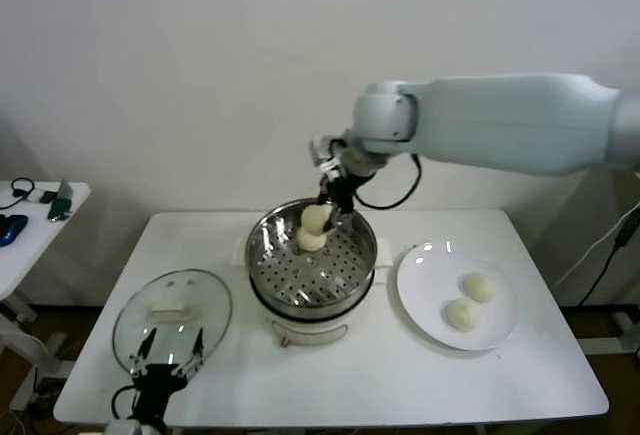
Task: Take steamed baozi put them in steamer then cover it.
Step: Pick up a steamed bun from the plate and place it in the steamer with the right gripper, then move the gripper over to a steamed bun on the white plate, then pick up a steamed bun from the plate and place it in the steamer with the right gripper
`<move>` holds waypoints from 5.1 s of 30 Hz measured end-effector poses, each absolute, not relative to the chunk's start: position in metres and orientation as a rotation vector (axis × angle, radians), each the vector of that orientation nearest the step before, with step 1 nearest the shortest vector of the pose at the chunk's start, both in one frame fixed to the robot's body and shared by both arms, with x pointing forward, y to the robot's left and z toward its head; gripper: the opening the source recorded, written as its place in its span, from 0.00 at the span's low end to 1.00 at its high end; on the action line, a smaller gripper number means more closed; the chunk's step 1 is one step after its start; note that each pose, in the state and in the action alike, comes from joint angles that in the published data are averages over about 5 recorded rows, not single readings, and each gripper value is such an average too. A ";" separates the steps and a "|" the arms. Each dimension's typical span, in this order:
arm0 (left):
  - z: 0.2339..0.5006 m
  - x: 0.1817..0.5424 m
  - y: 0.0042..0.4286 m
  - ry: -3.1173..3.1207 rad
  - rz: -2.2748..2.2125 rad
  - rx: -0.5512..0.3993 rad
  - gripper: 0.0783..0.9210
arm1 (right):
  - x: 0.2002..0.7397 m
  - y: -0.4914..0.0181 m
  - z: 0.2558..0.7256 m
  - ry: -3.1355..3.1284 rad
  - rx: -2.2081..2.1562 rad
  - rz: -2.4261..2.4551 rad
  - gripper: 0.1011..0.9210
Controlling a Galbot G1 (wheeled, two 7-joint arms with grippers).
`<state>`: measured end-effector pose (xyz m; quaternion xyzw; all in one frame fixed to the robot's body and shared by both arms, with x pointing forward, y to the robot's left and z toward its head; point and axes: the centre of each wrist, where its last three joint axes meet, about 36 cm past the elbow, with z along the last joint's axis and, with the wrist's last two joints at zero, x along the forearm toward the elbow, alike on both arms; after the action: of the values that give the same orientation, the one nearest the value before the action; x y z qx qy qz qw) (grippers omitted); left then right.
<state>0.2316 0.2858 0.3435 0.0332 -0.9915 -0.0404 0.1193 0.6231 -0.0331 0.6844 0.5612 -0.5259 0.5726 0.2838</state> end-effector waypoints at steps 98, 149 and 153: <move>0.340 0.235 0.284 -2.884 -0.143 0.074 0.88 | 0.589 -0.349 0.463 -1.297 1.211 1.291 0.60; 0.342 0.235 0.290 -2.885 -0.151 0.103 0.88 | 0.563 -0.017 0.642 -0.228 2.048 2.405 0.58; 0.342 0.234 0.290 -2.886 -0.151 0.105 0.88 | 0.565 -0.007 0.623 -0.195 2.065 2.413 0.58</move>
<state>0.2343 0.2902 0.3420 0.0360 -0.9902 -0.0519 0.1247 0.5651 -0.0065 0.6232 0.6488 -0.0613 0.7582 -0.0202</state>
